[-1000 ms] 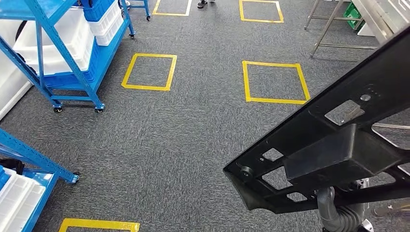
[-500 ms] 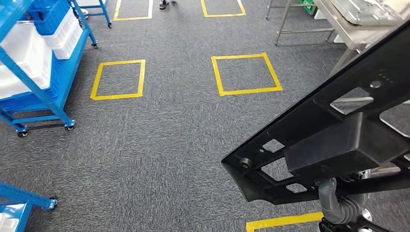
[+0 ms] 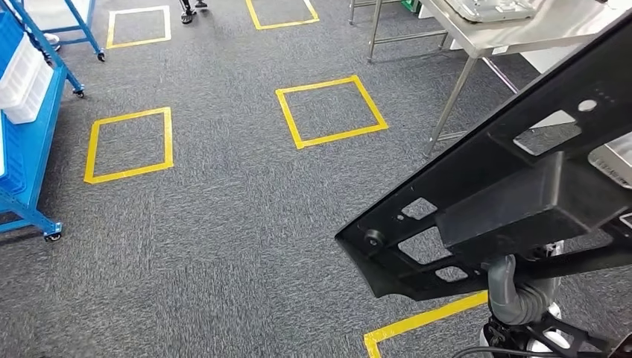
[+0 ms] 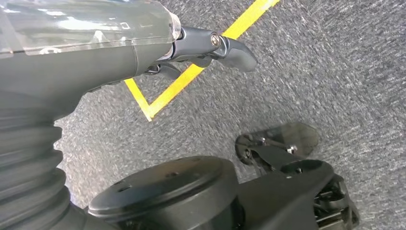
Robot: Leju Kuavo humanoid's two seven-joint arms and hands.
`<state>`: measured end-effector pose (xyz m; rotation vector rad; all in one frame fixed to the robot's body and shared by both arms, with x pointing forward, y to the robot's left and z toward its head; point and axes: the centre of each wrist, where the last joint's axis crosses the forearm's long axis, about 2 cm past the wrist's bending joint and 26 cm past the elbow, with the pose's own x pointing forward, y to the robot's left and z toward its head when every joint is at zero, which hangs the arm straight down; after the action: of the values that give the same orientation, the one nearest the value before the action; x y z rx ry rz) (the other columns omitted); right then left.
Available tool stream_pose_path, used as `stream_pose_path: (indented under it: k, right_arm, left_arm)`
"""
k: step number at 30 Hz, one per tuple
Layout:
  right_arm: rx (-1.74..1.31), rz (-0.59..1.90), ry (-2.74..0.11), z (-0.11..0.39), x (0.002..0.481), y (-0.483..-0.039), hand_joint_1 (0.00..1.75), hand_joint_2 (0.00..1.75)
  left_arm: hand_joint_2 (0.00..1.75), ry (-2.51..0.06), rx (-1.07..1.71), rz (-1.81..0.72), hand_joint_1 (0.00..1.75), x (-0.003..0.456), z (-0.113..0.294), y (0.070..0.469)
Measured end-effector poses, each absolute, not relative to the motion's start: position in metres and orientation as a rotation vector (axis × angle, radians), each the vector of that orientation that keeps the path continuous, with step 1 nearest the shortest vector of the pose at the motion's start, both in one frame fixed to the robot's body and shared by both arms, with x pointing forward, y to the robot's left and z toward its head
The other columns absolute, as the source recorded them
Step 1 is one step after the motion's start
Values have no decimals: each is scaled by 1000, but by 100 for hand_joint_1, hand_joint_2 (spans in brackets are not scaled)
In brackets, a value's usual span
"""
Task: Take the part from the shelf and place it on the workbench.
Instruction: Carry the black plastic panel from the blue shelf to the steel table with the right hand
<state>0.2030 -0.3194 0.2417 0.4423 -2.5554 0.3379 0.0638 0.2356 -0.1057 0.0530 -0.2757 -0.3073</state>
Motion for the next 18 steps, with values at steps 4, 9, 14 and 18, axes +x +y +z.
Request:
stream_pose_path:
  k: [4, 9, 14, 18]
  right_arm:
    - [459, 332, -2546, 239, 202, -319, 175, 175]
    - [484, 339, -2528, 231, 198, -320, 175, 175]
    - [524, 341, -2529, 227, 200, -321, 175, 175]
    - [527, 329, -2526, 222, 201, -323, 175, 175]
  left_arm:
    - [175, -265, 59, -307, 0, 61, -106, 237]
    - [175, -287, 66, -303, 0, 57, -107, 240]
    - [175, -321, 74, -288, 0, 63, -106, 241]
    - [175, -310, 85, -297, 0, 67, -106, 245]
